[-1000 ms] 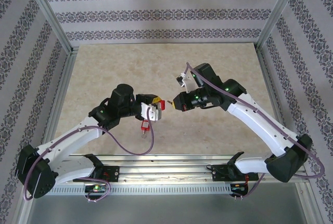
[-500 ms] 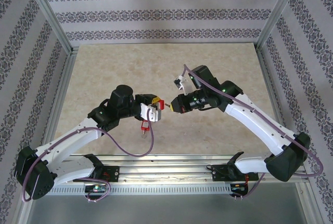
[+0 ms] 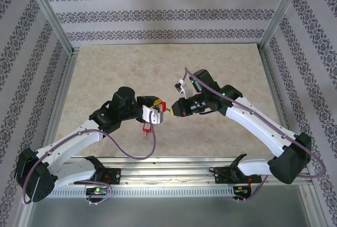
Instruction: Unlock with the key
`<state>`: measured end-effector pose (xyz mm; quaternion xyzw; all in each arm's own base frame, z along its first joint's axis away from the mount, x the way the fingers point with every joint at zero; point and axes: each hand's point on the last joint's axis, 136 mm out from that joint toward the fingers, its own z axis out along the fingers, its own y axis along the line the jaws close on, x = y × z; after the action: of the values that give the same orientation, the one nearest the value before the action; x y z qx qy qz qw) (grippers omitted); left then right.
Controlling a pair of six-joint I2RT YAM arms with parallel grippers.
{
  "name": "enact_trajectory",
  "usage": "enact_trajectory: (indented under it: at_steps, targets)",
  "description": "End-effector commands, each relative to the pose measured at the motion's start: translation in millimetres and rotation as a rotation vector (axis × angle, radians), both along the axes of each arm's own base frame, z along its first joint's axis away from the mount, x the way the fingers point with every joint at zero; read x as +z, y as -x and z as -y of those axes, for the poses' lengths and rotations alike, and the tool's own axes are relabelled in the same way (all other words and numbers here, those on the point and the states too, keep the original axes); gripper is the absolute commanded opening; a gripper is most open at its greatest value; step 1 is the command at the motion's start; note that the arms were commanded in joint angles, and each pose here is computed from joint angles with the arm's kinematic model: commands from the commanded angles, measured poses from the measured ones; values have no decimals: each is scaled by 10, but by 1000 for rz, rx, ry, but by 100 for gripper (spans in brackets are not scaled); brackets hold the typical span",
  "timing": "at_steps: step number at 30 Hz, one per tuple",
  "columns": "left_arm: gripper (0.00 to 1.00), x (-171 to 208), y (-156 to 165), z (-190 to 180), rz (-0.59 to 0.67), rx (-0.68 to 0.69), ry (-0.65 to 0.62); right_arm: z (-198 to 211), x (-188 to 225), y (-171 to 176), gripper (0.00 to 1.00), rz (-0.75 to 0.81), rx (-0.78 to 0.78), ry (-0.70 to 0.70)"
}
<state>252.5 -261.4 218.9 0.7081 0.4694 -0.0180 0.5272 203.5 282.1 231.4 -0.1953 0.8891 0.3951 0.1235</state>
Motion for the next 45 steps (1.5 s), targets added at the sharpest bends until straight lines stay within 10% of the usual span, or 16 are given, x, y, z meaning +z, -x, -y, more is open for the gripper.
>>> enact_trajectory:
  at_steps: [1,29,45]
  targets:
    - [0,1,100,73,3,-47,0,-89,86,42,0,8,33,-53]
    - [0,-215,113,98,-1,-57,-81,-222,113,75,0,-7,55,-89]
    - [0,198,444,125,-47,-104,95,-194,-48,-50,0,-27,94,-127]
